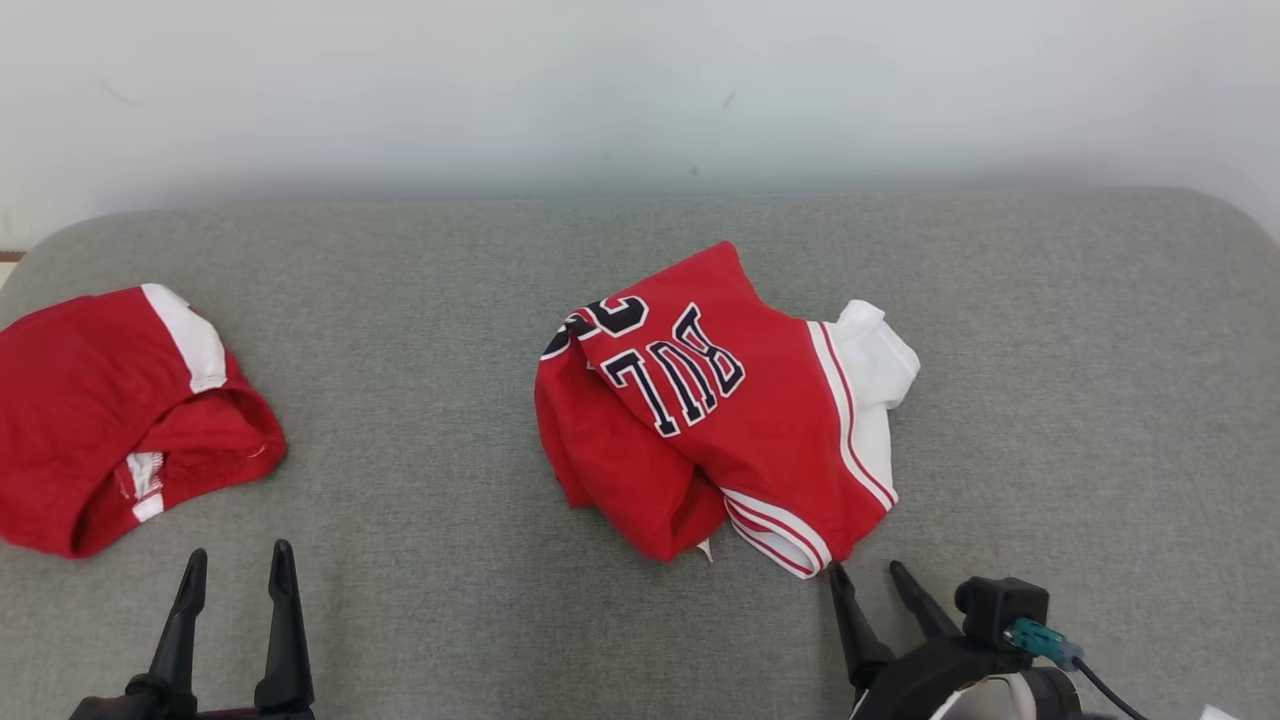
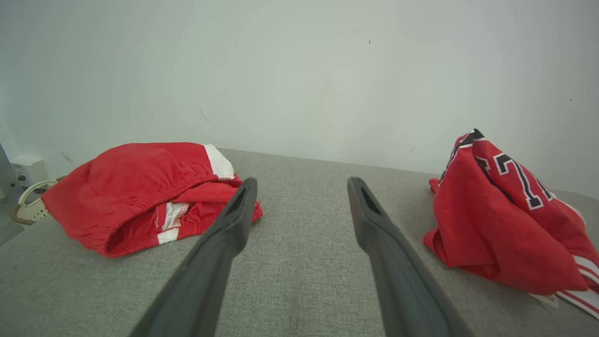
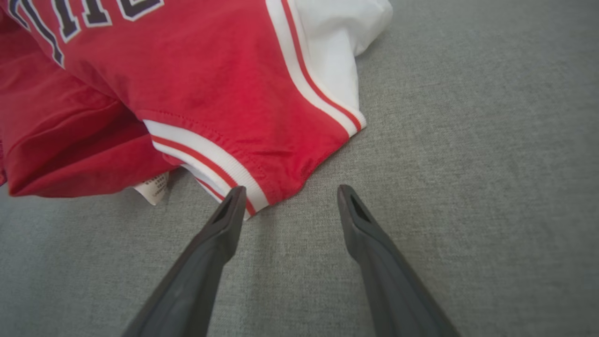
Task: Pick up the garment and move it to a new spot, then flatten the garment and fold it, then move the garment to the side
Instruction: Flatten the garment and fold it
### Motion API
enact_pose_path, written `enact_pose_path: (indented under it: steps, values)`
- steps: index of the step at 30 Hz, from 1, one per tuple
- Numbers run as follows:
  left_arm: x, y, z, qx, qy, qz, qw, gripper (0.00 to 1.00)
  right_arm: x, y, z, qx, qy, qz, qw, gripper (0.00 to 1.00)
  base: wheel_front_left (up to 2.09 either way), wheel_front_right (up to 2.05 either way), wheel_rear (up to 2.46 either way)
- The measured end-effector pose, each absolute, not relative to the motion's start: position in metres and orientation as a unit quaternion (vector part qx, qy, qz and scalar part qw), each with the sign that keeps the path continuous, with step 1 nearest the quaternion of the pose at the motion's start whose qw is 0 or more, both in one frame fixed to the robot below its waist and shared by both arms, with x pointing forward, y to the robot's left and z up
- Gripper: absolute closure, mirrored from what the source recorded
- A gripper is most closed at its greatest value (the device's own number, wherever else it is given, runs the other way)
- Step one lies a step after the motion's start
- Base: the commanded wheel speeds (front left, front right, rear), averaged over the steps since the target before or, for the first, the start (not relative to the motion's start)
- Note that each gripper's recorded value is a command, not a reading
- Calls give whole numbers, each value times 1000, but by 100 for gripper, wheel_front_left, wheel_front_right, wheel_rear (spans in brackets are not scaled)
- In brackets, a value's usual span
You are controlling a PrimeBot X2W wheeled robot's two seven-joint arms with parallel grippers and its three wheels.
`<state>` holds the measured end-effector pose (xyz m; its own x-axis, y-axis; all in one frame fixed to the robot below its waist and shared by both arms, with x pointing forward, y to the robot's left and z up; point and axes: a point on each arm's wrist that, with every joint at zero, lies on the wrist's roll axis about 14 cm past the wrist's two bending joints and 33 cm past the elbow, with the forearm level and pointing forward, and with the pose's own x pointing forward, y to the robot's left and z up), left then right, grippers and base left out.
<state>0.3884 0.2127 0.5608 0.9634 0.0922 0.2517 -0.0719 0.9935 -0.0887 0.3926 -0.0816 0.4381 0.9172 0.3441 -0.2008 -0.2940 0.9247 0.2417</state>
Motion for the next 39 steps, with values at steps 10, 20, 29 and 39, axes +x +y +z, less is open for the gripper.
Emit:
enact_pose_path:
  steps: [10, 20, 29, 39]
  values:
    - [381, 221, 561, -32, -129, 52, 990, 0, 399, -66, 417, 102, 164, 182, 964, 0, 0, 0, 0]
    - [374, 236, 560, -29, -127, 69, 989, 0, 416, -58, 415, 89, 157, 192, 965, 100, 0, 0, 0]
    - [372, 233, 558, -32, -125, 66, 989, 0, 430, -87, 436, 54, 106, 157, 980, 100, 0, 0, 0]
    - [377, 218, 559, -39, -125, 46, 990, 0, 473, -134, 535, -51, -20, 135, 989, 100, 0, 0, 0]
